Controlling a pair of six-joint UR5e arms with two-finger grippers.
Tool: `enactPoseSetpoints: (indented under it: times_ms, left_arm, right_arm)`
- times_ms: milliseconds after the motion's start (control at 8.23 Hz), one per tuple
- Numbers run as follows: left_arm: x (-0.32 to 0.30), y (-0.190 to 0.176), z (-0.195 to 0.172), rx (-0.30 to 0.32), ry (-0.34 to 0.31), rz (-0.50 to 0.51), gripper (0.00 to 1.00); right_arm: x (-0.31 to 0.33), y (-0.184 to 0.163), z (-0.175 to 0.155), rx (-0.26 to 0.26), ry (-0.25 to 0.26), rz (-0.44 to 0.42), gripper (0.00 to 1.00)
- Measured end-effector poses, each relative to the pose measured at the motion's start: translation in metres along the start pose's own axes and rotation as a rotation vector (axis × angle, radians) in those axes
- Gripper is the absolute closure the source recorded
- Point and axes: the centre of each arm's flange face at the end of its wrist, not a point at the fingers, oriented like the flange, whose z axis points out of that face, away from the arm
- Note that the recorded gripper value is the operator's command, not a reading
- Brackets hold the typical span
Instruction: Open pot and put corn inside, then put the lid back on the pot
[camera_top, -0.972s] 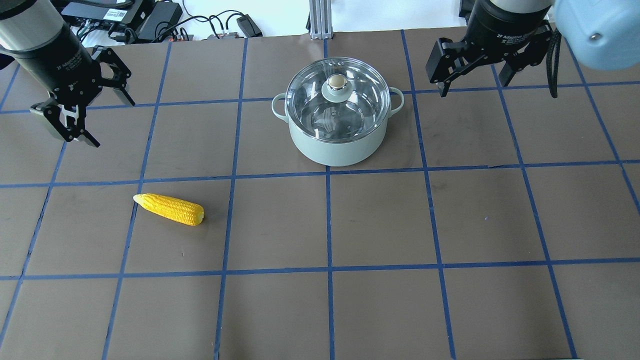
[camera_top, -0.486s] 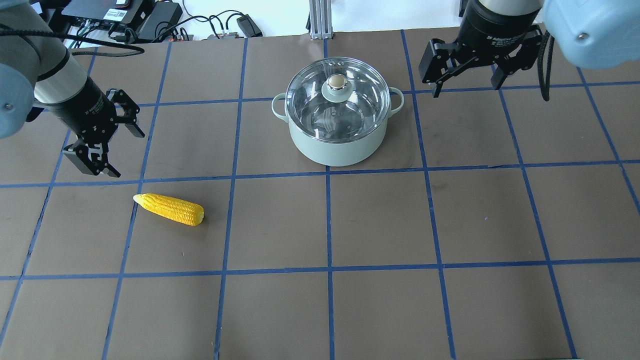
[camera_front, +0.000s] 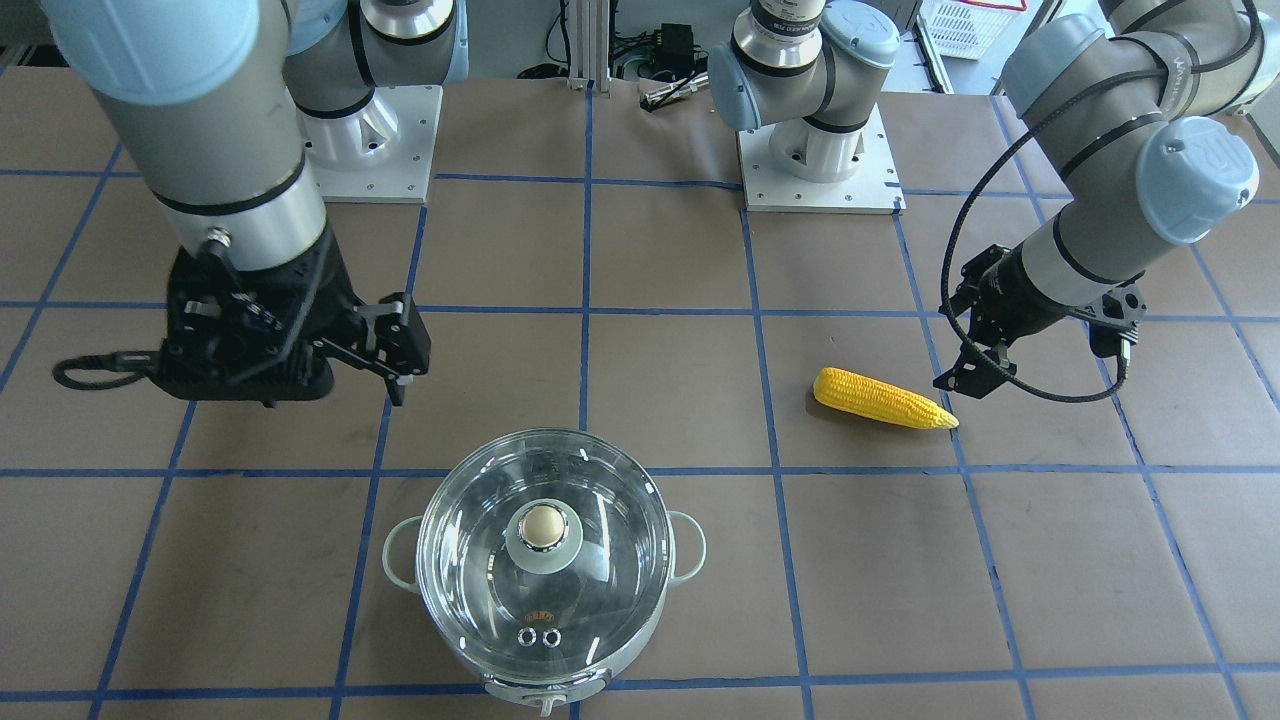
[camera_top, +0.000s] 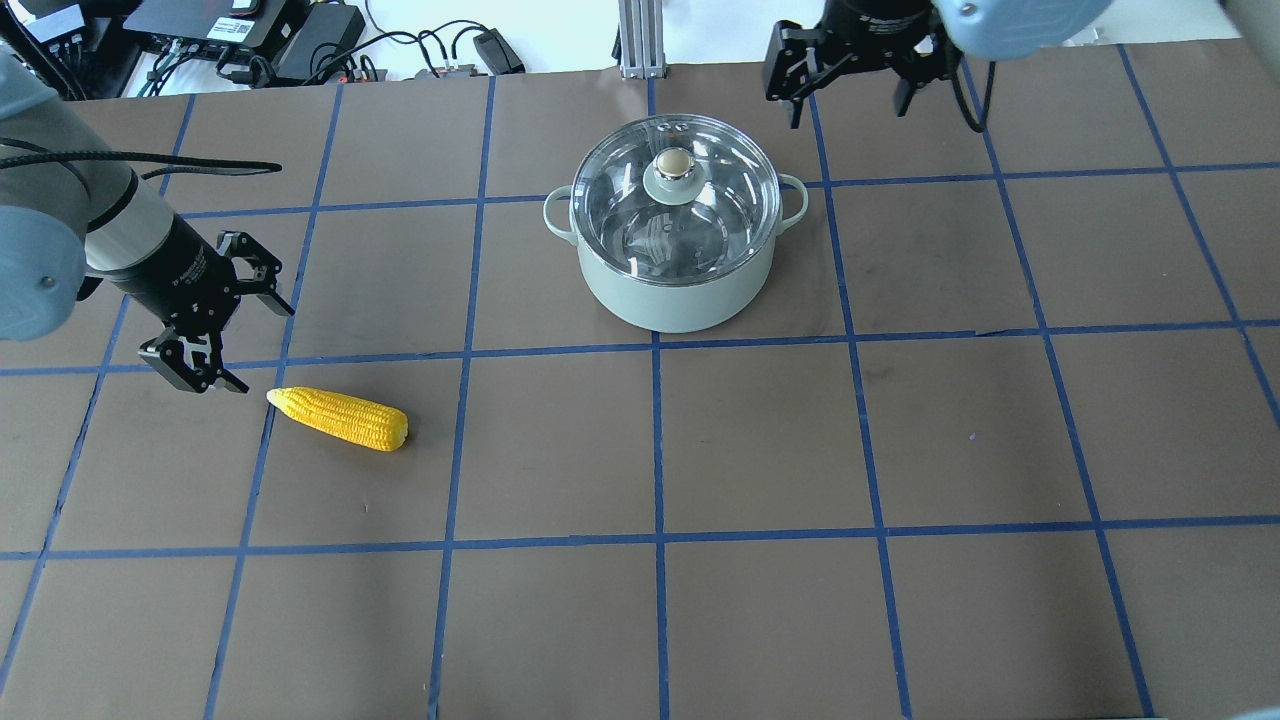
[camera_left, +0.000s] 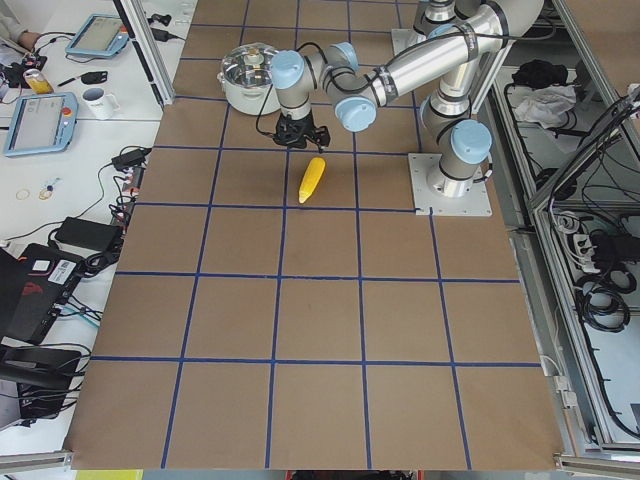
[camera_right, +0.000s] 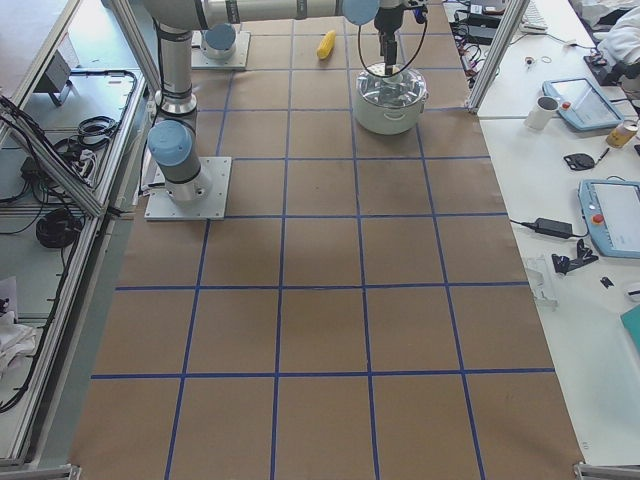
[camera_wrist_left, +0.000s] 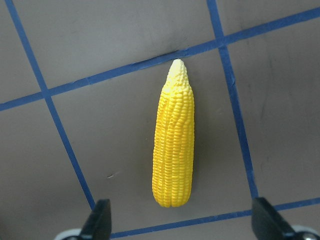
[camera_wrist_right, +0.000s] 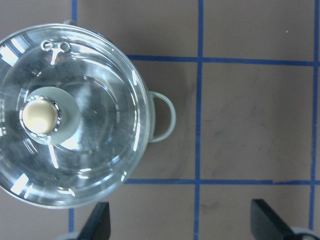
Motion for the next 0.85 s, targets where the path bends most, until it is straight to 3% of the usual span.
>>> enactPoseSetpoints:
  times_ms: [243, 608, 851]
  left_arm:
    - [0.0, -0.006, 0.033, -0.002, -0.015, 0.052, 0.0]
    - [-0.009, -0.004, 0.089, 0.004, -0.047, 0.138, 0.0]
    - [-0.004, -0.011, 0.122, 0.01, -0.054, 0.137, 0.0]
  right_arm:
    - [-0.057, -0.026, 0.038, 0.055, -0.015, 0.03, 0.0]
    - [-0.091, -0.041, 0.071, 0.106, -0.054, 0.085, 0.0]
    - [-0.12, -0.036, 0.089, 0.117, -0.061, 0.05, 0.0]
